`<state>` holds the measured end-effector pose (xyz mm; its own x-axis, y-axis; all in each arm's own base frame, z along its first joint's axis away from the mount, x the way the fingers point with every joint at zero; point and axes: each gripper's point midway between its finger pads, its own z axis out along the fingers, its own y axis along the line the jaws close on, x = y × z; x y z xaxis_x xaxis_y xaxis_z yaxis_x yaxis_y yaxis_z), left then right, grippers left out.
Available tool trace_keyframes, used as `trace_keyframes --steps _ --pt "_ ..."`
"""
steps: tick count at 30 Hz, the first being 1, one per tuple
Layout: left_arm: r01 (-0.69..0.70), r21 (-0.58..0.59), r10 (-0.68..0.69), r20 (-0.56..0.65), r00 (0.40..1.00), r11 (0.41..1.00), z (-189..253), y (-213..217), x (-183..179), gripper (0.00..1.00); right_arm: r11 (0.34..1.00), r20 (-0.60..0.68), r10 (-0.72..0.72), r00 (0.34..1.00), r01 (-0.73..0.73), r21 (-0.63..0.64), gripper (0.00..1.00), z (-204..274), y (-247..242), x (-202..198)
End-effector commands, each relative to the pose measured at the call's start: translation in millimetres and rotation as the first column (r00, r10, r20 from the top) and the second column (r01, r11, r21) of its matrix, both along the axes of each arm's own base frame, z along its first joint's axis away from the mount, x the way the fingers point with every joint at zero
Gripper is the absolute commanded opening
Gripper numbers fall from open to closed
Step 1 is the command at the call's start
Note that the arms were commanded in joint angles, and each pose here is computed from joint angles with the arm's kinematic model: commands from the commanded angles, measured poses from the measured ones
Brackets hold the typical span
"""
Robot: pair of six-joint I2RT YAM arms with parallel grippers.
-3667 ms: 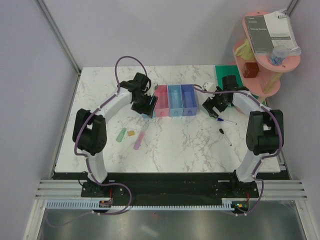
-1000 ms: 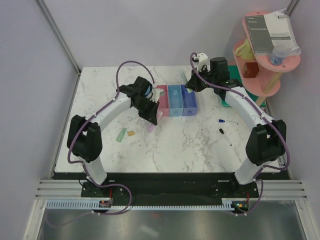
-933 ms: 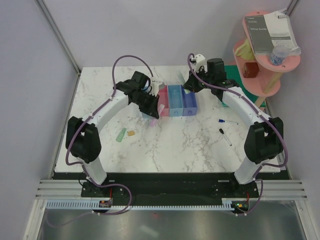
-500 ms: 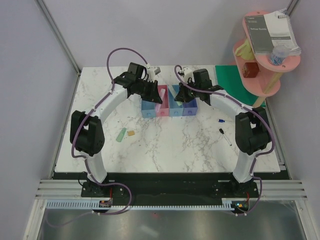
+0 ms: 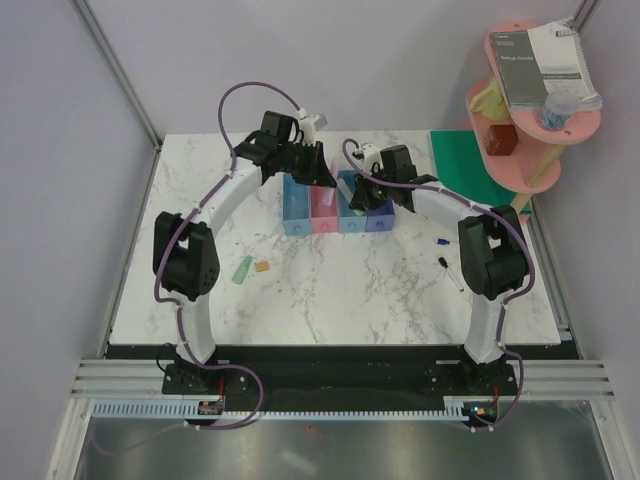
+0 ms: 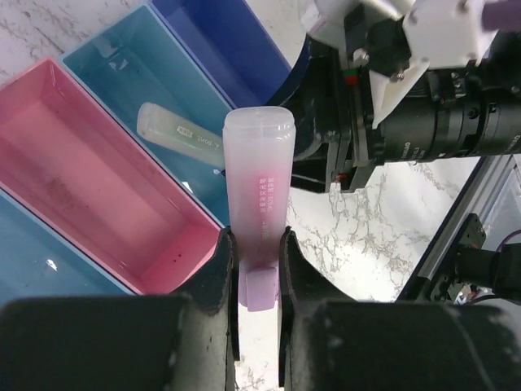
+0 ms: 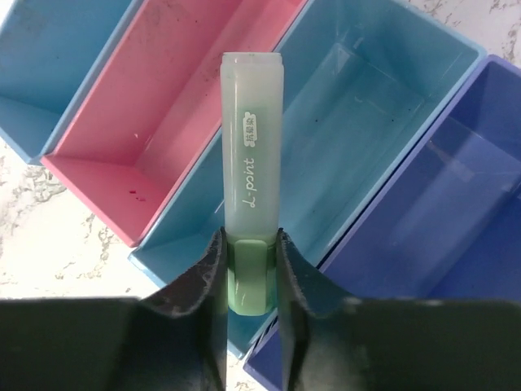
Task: Sort the stationery into containers
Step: Place the pen in the storage box.
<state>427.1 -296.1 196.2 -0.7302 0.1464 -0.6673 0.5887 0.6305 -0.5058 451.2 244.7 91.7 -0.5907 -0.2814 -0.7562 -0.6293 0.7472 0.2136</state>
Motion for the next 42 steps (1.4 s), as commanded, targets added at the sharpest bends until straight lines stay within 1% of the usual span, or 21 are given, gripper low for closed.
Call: trace_keyframes --steps 1,2,3,7,8,9,14,18,20,21,22,23,24,26,30,34,37,38,40,41,42 --pt "0.012 -0.067 -0.011 0.019 1.000 0.998 12.3 -13.6 9.2 0.02 1.000 0.093 0.007 0.996 -0.007 0.001 0.33 20.7 4.0 17.1" --pt "0.012 -0.067 -0.011 0.019 1.000 0.998 11.2 -13.9 9.9 0.02 1.000 0.102 0.007 0.995 -0.007 0.001 0.37 23.9 3.9 17.9" --pt "0.012 -0.069 -0.010 0.021 1.000 0.998 10.7 -14.3 10.7 0.02 1.000 0.109 0.005 0.994 -0.005 0.000 0.46 26.6 3.1 18.2" --pt "0.012 -0.081 -0.010 0.023 1.000 0.997 9.7 -15.6 12.4 0.02 1.000 0.164 0.007 0.986 -0.008 0.005 0.56 52.2 1.3 17.9" --pt "0.008 -0.083 -0.006 0.021 1.000 0.996 9.8 -15.8 13.0 0.02 1.000 0.171 0.008 0.985 -0.010 0.008 0.56 57.1 1.7 16.7" --pt "0.007 -0.088 -0.005 0.027 1.000 0.996 10.4 -16.5 14.2 0.02 1.000 0.187 0.004 0.982 -0.007 0.011 0.59 65.7 0.0 16.3" --pt "-0.005 -0.101 0.007 0.025 1.000 0.995 8.1 -19.8 19.1 0.02 1.000 0.255 -0.014 0.967 0.017 -0.011 0.61 96.6 -10.1 15.4" --pt "-0.020 -0.116 0.022 0.013 1.000 0.993 0.3 -24.3 27.6 0.02 0.995 0.310 -0.072 0.948 0.088 -0.040 0.61 125.6 -32.0 18.1" --pt "-0.032 -0.123 0.031 -0.015 0.999 0.992 -10.1 -28.0 33.3 0.02 0.985 0.341 -0.123 0.932 0.157 -0.073 0.64 134.5 -48.5 23.1" --pt "-0.033 -0.125 0.030 -0.026 0.999 0.992 -14.4 -30.2 34.7 0.02 0.982 0.369 -0.118 0.922 0.163 -0.095 0.64 142.9 -56.4 21.4" --pt "-0.037 -0.125 0.031 -0.052 0.998 0.991 -24.4 -33.0 38.2 0.02 0.977 0.380 -0.121 0.917 0.177 -0.116 0.65 143.4 -62.5 19.6" --pt "-0.038 -0.126 0.030 -0.060 0.998 0.991 -28.1 -35.7 39.7 0.02 0.967 0.391 -0.137 0.910 0.209 -0.147 0.68 142.8 -72.2 19.2" --pt "-0.040 -0.127 0.032 -0.063 0.997 0.991 -30.2 -37.9 42.7 0.02 0.958 0.416 -0.132 0.900 0.224 -0.180 0.68 148.3 -83.0 18.4" --pt "-0.048 -0.117 0.037 -0.092 0.995 0.992 -45.7 -42.6 45.8 0.02 0.943 0.400 -0.128 0.907 0.236 -0.234 0.68 140.6 -97.6 13.0" --pt "-0.059 -0.119 0.046 -0.103 0.994 0.991 -53.8 -50.5 54.0 0.02 0.912 0.388 -0.103 0.916 0.243 -0.332 0.68 130.0 -135.6 0.3" --pt "-0.067 -0.121 0.053 -0.115 0.992 0.990 -61.2 -56.5 59.3 0.02 0.870 0.321 -0.064 0.945 0.210 -0.446 0.68 99.3 -167.4 -23.7" --pt "-0.067 -0.121 0.053 -0.121 0.991 0.990 -65.4 -60.2 60.7 0.02 0.839 0.283 -0.054 0.958 0.197 -0.507 0.68 83.4 -190.1 -41.5" --pt "-0.064 -0.119 0.049 -0.123 0.991 0.991 -66.5 -61.5 59.5 0.02 0.834 0.279 -0.056 0.959 0.198 -0.514 0.68 83.2 -195.9 -47.0" --pt "-0.059 -0.116 0.044 -0.127 0.991 0.991 -69.4 -62.9 57.8 0.02 0.823 0.239 -0.054 0.970 0.179 -0.540 0.67 67.8 -207.1 -58.5" --pt "-0.059 -0.115 0.044 -0.128 0.991 0.992 -70.1 -63.4 57.2 0.03 0.814 0.233 -0.045 0.971 0.171 -0.556 0.67 66.6 -213.5 -63.7" --pt "-0.054 -0.114 0.039 -0.129 0.991 0.992 -71.6 -64.1 55.7 0.07 0.807 0.209 -0.038 0.977 0.154 -0.571 0.68 56.0 -217.4 -71.3"
